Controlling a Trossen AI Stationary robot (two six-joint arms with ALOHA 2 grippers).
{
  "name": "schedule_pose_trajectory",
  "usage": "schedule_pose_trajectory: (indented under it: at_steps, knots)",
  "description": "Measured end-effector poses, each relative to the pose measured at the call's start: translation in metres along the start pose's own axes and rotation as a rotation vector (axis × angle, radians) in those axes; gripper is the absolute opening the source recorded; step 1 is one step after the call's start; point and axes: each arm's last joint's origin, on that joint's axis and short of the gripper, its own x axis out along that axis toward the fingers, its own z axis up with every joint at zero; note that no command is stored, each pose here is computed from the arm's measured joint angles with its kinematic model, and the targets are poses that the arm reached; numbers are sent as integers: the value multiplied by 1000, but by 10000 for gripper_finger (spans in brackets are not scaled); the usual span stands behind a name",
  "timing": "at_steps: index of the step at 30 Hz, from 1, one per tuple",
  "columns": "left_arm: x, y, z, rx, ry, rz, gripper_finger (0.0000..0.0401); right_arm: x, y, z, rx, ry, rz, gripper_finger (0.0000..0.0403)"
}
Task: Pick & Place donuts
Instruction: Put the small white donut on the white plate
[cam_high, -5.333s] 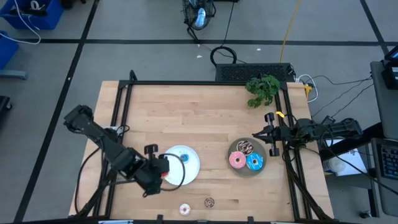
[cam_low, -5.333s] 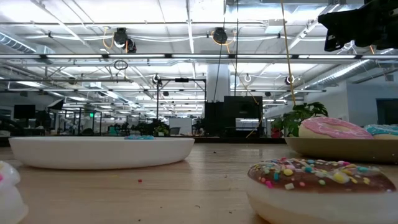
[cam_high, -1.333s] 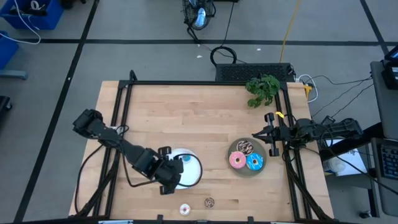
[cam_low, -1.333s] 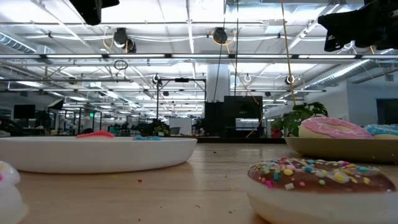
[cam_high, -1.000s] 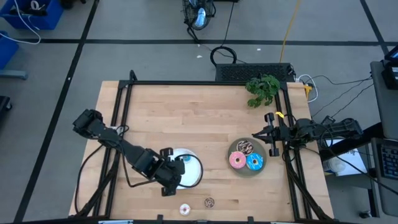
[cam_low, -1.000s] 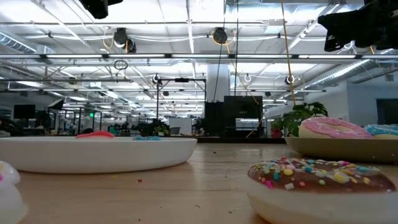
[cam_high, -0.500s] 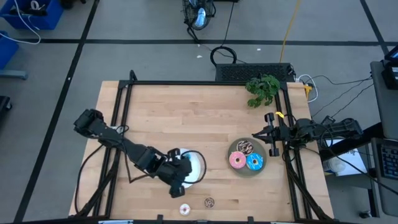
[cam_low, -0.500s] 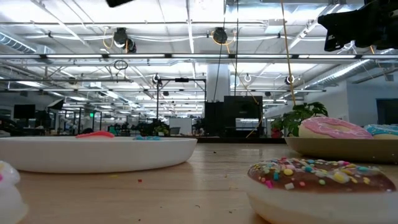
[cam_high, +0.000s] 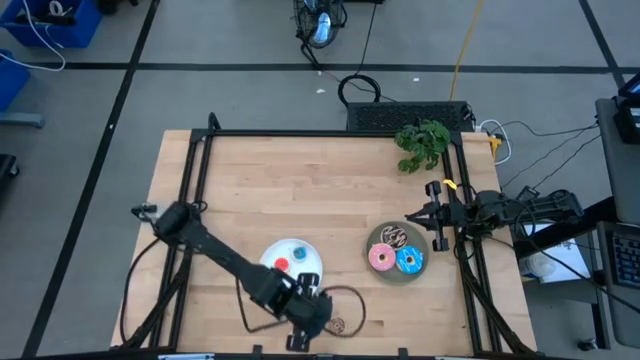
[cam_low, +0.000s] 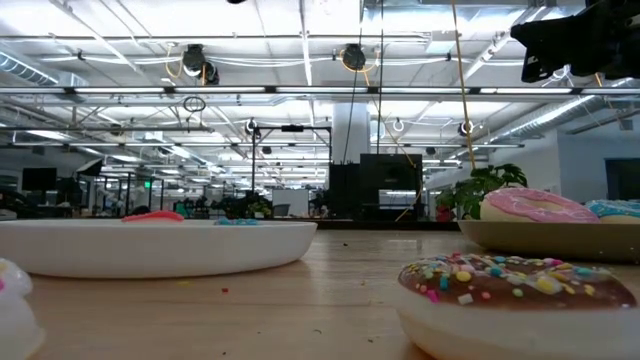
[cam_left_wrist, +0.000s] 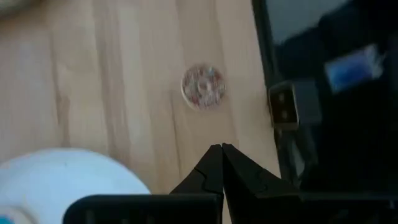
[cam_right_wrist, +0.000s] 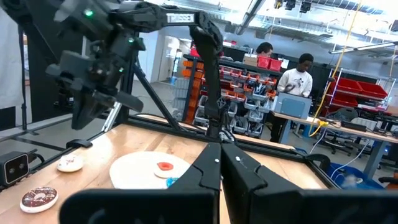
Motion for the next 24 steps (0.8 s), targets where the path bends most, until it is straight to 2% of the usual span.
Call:
schedule_pose_trajectory:
  at_steps: [5, 13, 24]
  knots:
    - [7, -9, -3, 12, 75, 29, 7, 0, 0, 0, 3, 5, 1, 0]
    - [18, -18, -21, 20, 134, 31, 8, 0, 0, 0, 3, 4, 1, 0]
    - [30, -30, -31, 83, 97, -23, 8, 0, 0, 0, 3, 4, 1, 0]
